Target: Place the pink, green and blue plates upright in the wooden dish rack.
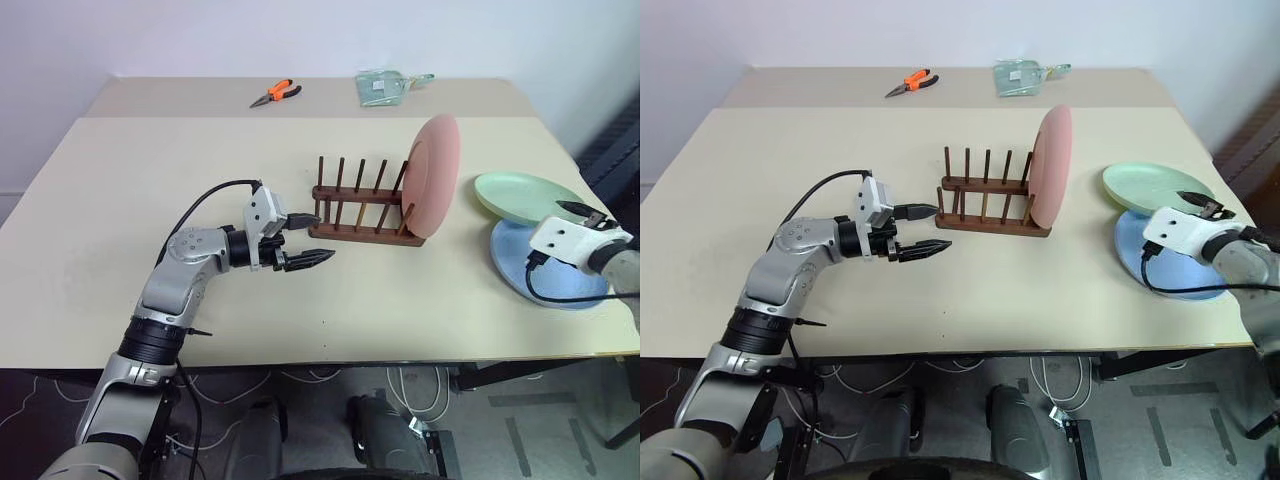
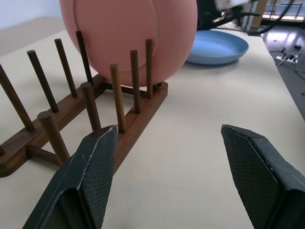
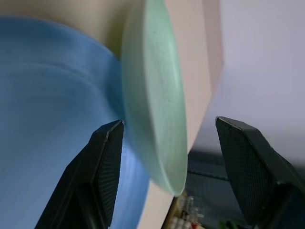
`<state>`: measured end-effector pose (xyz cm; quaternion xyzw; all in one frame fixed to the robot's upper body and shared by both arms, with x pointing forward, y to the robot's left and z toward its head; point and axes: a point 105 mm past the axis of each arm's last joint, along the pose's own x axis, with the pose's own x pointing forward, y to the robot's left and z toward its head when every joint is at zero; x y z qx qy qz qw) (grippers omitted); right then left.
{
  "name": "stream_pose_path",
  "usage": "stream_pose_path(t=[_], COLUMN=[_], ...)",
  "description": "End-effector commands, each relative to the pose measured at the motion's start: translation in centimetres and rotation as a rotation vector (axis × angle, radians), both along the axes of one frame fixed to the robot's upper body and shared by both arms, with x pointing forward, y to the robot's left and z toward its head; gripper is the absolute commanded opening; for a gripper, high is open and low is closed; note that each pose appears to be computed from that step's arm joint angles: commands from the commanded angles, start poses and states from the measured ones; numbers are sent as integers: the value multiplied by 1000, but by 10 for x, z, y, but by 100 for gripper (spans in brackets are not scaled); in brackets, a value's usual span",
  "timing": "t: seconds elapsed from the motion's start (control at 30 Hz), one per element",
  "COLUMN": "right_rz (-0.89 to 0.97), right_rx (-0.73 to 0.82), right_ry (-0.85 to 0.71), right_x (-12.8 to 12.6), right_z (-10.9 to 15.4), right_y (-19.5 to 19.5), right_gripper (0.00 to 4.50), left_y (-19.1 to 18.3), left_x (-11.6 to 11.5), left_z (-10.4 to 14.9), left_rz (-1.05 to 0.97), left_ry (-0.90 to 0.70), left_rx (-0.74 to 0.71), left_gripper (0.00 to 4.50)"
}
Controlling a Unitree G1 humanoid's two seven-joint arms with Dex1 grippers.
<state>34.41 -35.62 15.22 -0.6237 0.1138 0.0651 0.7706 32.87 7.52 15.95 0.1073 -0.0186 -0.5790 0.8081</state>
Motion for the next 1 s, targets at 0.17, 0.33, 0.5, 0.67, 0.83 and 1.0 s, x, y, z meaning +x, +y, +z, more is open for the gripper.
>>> stream_pose_path(t=[0.17, 0.33, 0.5, 0.67, 0.83, 1.0], right_rz=[-1, 22, 60, 109, 517, 940], right_rx=[-61, -104, -202, 212, 1053, 1482], right_ry=[-8, -68, -231, -529, -674, -213], right_x=[14, 14, 7, -14, -65, -103], right_z=[-12, -1, 45, 123, 213, 203], right_y=[-12, -9, 3, 44, 114, 203], right_gripper=[174, 7, 7, 7, 7, 7], left_y=[1, 4, 11, 35, 56, 57], left_x=[-6, -7, 3, 18, 24, 26], left_z=[12, 11, 17, 22, 12, 12], left_rz=[1, 8, 66, 177, 229, 225], left_ry=[-47, -41, -81, -111, -105, -95], left_rx=[-19, -16, -33, -46, 7, 3], left_gripper=[356, 356, 356, 356, 356, 356])
